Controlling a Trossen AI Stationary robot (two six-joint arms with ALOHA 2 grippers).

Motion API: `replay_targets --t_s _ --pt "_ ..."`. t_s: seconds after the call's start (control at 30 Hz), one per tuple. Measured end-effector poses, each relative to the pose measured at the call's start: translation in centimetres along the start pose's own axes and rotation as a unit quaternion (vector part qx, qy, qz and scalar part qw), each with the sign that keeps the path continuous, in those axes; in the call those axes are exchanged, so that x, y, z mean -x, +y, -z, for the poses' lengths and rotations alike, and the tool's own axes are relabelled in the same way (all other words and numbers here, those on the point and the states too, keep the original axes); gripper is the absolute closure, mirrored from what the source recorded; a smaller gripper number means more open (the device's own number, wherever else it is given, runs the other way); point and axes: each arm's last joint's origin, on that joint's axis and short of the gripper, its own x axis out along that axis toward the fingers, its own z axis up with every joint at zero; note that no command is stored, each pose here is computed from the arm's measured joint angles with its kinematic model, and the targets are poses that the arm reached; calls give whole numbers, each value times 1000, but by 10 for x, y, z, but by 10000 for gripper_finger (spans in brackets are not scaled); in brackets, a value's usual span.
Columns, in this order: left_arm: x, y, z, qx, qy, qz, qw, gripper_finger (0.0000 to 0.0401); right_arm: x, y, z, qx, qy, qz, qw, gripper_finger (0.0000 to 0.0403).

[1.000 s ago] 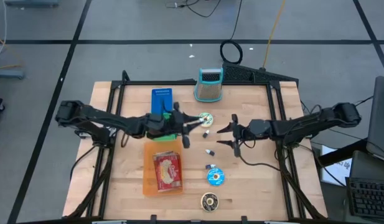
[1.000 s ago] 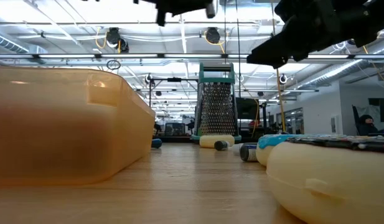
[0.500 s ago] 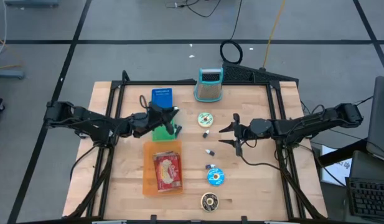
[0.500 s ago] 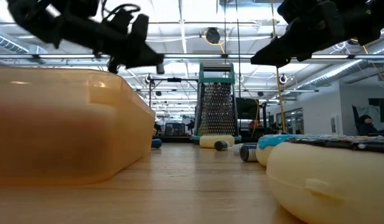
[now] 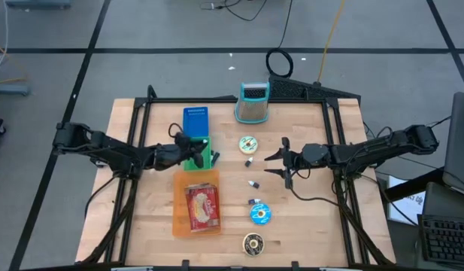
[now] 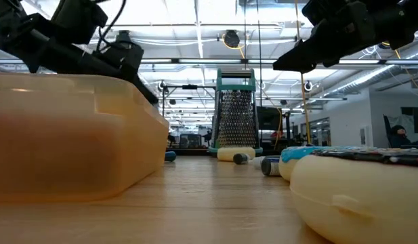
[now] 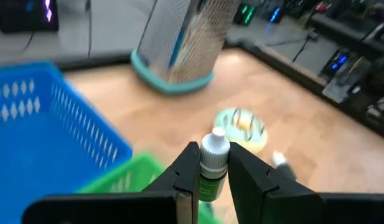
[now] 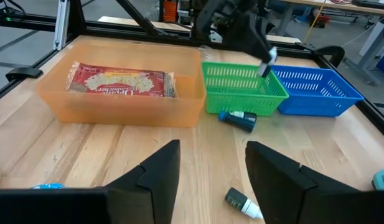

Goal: Pick & Place Food Item
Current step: Put the green food coloring bottle into the blue bin

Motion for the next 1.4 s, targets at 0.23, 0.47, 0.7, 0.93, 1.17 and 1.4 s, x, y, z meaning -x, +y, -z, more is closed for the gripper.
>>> replay_targets --t_s 0.23,0.47,0.7,0.93,1.17,1.4 --pt "3 9 18 34 87 -39 995 343 0 0 0 2 0 0 1000 234" --pt "5 10 23 35 100 -55 993 343 0 0 0 4 0 1 1000 236" --pt "4 7 15 29 45 -57 997 343 0 0 0 4 -1 2 1000 238" --pt "7 7 -24 -48 -143 -177 973 343 0 0 0 3 -1 2 1000 240" --pt "-11 42 -22 -9 -84 -213 973 343 0 0 0 3 -1 1 1000 240" --pt "-20 56 -11 27 -29 -216 976 343 0 0 0 3 -1 0 1000 242"
